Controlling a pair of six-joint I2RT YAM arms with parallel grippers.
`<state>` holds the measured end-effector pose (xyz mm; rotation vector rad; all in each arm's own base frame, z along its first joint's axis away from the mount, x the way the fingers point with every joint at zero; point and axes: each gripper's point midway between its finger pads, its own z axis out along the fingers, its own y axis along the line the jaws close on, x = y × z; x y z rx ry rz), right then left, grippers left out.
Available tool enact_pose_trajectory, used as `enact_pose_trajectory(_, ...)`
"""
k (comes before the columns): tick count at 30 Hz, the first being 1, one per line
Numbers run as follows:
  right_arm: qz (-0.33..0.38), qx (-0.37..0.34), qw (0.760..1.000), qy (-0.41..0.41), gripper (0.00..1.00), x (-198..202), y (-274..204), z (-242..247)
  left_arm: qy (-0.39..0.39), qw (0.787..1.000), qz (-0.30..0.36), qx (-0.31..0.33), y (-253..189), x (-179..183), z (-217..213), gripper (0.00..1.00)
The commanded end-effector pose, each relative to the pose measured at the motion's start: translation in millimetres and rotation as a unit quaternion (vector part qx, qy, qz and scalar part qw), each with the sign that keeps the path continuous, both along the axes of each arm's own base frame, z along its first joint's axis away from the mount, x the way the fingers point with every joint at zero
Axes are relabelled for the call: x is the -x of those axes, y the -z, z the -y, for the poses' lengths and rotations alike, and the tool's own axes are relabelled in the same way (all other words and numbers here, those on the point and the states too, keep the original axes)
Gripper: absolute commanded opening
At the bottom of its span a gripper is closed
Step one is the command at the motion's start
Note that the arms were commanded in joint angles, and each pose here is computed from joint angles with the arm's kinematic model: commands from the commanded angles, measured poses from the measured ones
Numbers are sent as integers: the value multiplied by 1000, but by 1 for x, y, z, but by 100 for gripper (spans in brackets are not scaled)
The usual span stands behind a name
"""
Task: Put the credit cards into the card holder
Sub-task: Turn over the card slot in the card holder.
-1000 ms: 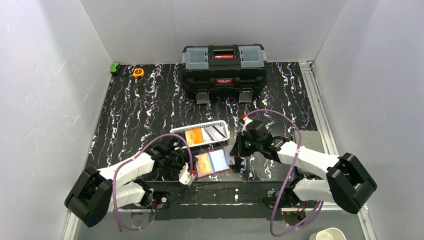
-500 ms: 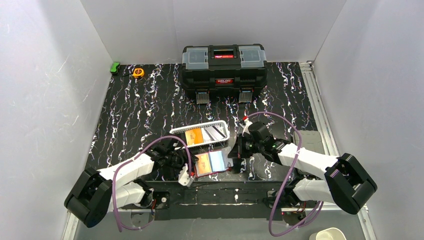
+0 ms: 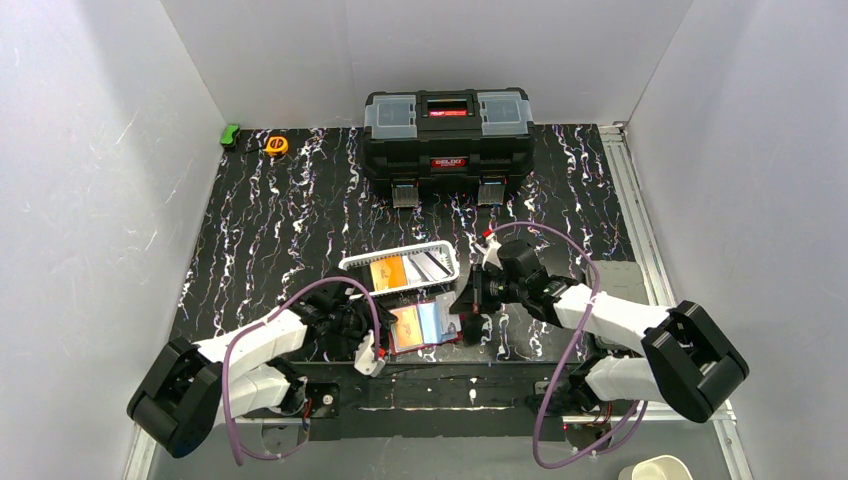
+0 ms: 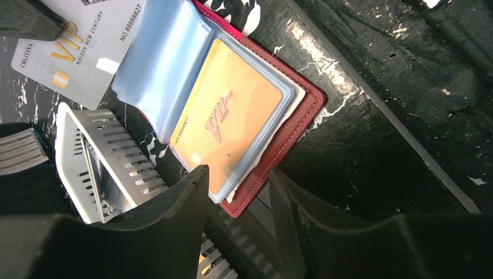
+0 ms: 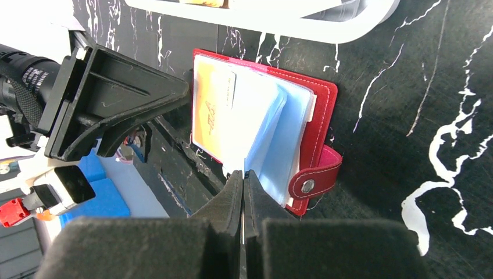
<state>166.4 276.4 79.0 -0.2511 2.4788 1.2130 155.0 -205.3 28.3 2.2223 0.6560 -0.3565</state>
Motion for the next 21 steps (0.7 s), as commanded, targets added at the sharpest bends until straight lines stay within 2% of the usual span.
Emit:
enact_pose_trajectory(1,-10,-19,1000,-14,1,1,-2,-7,13,1000,-24,-11,11,17,-6,42)
enact_pose_trajectory(5,-22,22,999,-2,1,3,10,4,16,1000,-23,-9,11,19,-6,41)
enact_pose_trajectory(11,9,72,997,9,1,1,7,26,18,1000,-18,-8,11,19,-6,41)
enact_pose_trajectory(21,-8,45,999,-18,1,1,3,12,21,1000,-11,-11,12,19,-8,40)
